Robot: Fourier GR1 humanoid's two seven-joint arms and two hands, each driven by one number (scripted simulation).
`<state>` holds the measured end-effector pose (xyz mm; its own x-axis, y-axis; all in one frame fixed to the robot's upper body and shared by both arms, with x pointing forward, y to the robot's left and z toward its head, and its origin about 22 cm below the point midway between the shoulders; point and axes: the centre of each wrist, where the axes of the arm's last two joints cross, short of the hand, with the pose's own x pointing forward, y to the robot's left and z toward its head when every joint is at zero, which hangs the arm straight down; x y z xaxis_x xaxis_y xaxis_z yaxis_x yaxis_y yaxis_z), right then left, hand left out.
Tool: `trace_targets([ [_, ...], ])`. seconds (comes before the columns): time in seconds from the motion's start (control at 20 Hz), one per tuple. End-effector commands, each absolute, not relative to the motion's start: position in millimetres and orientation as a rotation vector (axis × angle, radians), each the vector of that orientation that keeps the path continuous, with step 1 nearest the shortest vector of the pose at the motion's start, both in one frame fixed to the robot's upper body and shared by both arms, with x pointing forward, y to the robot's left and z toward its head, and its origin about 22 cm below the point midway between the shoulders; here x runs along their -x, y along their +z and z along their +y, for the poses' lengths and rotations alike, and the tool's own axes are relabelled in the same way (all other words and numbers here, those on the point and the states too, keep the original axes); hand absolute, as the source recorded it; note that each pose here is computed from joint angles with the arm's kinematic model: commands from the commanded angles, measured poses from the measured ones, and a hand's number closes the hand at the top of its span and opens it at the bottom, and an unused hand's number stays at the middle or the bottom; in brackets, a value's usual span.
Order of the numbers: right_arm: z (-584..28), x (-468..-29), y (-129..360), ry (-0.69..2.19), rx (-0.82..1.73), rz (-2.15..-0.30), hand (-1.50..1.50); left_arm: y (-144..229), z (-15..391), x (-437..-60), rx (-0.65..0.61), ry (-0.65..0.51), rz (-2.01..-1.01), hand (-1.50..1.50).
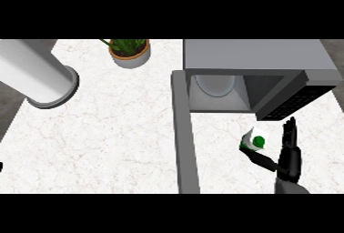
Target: Pick up the milk, place it into the microwave and close the microwave
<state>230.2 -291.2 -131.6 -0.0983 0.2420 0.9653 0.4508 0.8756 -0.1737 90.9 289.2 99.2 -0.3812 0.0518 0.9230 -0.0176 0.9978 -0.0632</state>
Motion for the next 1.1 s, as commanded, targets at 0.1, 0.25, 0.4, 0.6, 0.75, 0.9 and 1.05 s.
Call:
trace_targets([
  [0.1,-327,-220,-149,-0.226,0.461,-1.699,-1.50,98,292,-87,0.038,0.065,-1.964,-1.50],
  [0.25,-305,-219,-154,-0.175,0.163,-1.715,-1.50,100,292,-97,0.036,0.096,-1.977,-1.50],
  [0.4,-296,-220,-154,-0.122,-0.033,-1.740,-1.50,104,297,-93,0.017,0.066,-1.939,-1.50],
  [0.6,-296,-221,-158,-0.157,-0.079,-1.844,1.50,91,281,-91,0.036,0.080,-1.947,-1.50],
  [0.75,-281,-232,-151,-0.108,0.208,-1.897,1.50,104,287,-84,0.042,0.080,-1.940,-1.50],
  [0.9,-292,-245,-136,-0.113,0.357,-1.925,1.50,102,291,-98,0.053,0.115,-1.947,-1.50],
  [1.05,-271,-257,-138,-0.207,0.265,-1.950,1.50,104,299,-76,0.056,0.103,-1.935,-1.50],
])
